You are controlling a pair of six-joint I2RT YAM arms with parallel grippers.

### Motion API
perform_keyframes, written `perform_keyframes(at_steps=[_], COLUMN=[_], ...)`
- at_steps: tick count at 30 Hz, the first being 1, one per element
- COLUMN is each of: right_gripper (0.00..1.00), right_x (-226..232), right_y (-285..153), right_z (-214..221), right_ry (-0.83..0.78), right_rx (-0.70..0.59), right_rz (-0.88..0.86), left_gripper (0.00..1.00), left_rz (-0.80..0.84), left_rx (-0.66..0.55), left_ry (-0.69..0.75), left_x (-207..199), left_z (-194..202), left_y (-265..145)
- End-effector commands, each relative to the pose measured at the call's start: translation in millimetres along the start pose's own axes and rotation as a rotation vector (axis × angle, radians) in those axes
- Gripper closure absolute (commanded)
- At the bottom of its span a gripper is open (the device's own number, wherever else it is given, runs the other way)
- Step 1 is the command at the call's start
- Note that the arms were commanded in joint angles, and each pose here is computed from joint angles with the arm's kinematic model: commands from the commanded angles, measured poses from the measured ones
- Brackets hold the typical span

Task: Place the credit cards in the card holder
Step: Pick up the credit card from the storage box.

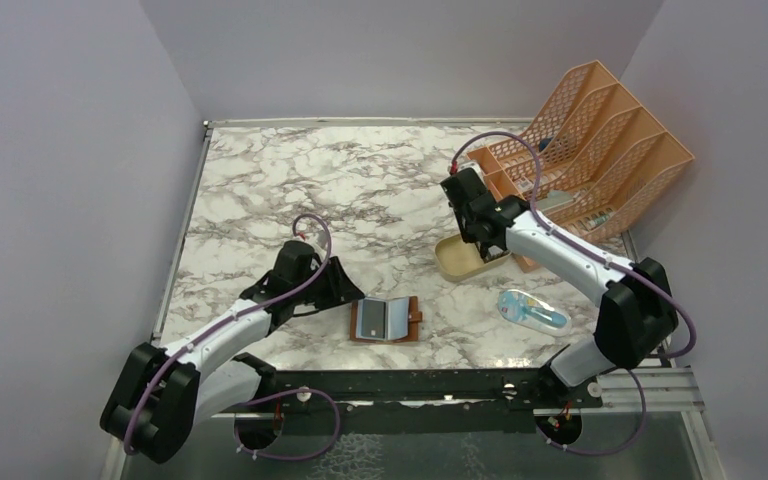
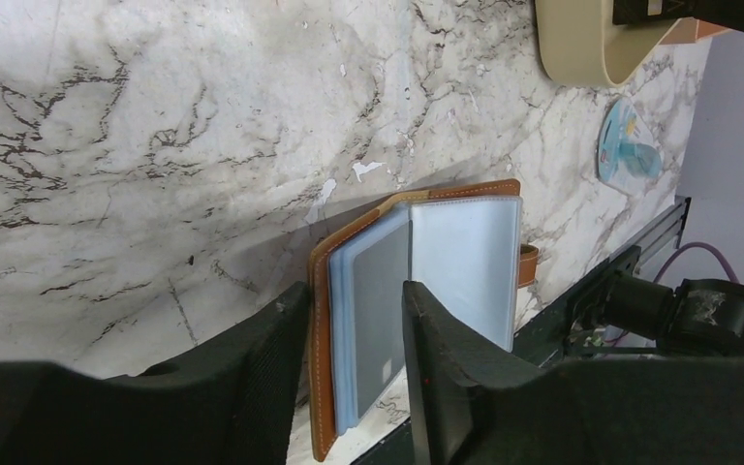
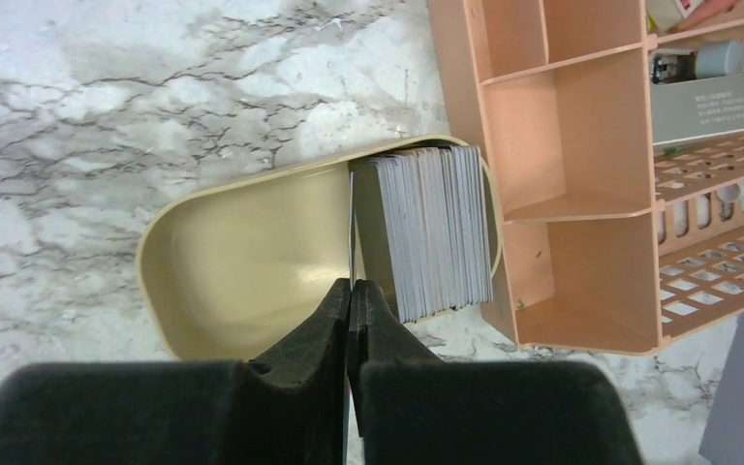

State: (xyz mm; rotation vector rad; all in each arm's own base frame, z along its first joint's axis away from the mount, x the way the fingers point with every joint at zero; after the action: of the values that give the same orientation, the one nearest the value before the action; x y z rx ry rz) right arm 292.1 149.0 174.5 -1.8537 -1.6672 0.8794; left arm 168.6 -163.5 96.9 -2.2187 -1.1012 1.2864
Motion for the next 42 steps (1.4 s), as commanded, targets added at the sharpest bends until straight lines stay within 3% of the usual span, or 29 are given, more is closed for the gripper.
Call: perform_keyframes(at_steps=[1,7,12,17,24,29,36,42], right_gripper=[0.99,0.99,0.99,0.99,0.99,0.99,0.99,0.99], right_x=[7.1,19.1,39.4,54.6,59.1,70.7,86.5,88.9], right_y=[-19.3,-47.0,-80.3,-102.2,-106.2,-112.5,-116.8,-129.7], right_z=[-6.8,-7.3,-3.5,6.8,15.8,26.3,48.1,48.7], right_ry=[0.016,0.077,0.184,0.305,0.366,0.401,0.493,0.587], right_rx=[0.009,0.014,0.011,0.023,0.043,0.124,0.227,0.252], right_rz=[-0.143,-0.357,-0.661,-0.903,-0.981,-1.108,-1.267,-1.392], left_gripper=[0.54,0.42,0.29,0.30,0.32,0.29,0.27,0.25], left_rz=[-0.016,-0.071,-0.050,0.023,0.041,0.151,0.383,0.469], left_rx=[-0.045,-0.055,-0.085,-0.137,-0.074,-0.062,-0.176,-0.250], left_ry=[0.013,0.020,0.035,0.055,-0.001,-0.023,0.011,0.006], left_x=[-5.8,-6.0,-17.6,-29.6,-18.6,-27.9,-67.5,-82.3], left_z=[-13.4,-22.3,-36.6,-45.8,-25.4,-22.5,-44.9,-49.2], left_y=[-4.6,-9.8,-17.0,-21.0,-6.2,-2.4,-28.8,-49.8])
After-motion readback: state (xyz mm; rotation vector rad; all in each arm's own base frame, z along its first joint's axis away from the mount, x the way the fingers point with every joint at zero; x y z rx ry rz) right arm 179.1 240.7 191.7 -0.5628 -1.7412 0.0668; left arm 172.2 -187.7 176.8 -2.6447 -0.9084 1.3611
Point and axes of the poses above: each gripper's point midway between its finger pads, its own y axis out along the fingers, its own x axis along the line the jaws close on, z = x × y, the point moved 6 cm from there along -y, back along the fingers, and after that the axes turned 15 degrees about y, right-handed, at the moved point
